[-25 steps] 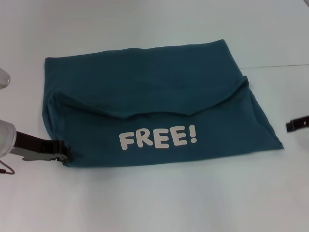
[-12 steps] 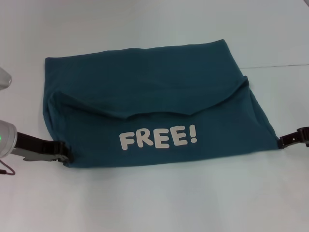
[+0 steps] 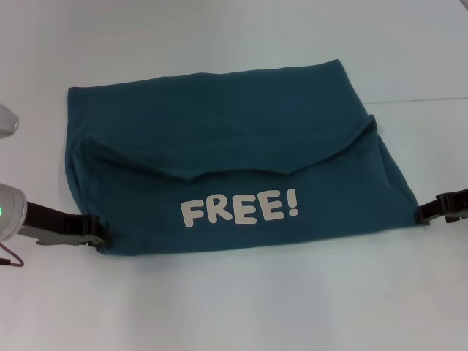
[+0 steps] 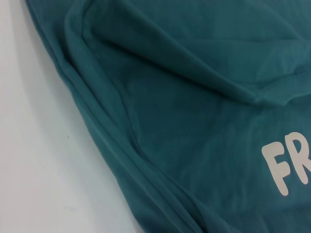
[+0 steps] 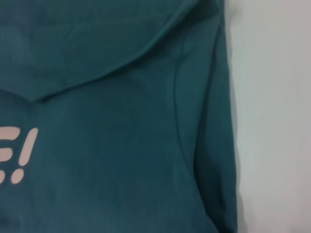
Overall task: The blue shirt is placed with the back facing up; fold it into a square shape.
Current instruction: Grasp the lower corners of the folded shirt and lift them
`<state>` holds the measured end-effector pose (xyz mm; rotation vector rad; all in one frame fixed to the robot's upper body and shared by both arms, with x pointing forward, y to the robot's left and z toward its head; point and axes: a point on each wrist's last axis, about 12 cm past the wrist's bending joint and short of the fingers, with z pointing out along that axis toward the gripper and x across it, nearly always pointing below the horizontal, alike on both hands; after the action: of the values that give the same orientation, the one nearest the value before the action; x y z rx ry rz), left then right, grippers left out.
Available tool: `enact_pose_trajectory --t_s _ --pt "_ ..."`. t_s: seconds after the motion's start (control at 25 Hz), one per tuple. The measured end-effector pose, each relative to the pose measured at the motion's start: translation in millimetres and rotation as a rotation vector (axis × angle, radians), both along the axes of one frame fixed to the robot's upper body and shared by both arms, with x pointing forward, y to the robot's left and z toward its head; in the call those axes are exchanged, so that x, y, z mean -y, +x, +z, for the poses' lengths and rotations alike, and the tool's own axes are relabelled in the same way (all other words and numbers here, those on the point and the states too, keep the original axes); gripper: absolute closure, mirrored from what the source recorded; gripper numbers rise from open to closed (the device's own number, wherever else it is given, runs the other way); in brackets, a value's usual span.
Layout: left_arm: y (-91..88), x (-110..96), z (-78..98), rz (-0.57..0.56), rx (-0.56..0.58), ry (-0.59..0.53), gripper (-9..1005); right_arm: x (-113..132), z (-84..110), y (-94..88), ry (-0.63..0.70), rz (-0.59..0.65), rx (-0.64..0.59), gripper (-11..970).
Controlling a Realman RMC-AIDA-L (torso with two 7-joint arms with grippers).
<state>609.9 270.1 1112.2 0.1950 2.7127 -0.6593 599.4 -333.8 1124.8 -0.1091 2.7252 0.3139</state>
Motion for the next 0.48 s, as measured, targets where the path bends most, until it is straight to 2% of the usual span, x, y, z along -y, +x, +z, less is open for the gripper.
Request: enact_pose_trajectory --t_s 0.12,0.48 --pt "0.3 0.3 0.3 -0.001 0.001 0.000 891 -2.4 -3.3 1.2 -0.001 -0.002 -0.001 325" --pt "1.0 0.8 0.8 -0.003 0.004 0.002 891 -6.2 -11.5 3.2 0.003 -0.003 -0.010 323"
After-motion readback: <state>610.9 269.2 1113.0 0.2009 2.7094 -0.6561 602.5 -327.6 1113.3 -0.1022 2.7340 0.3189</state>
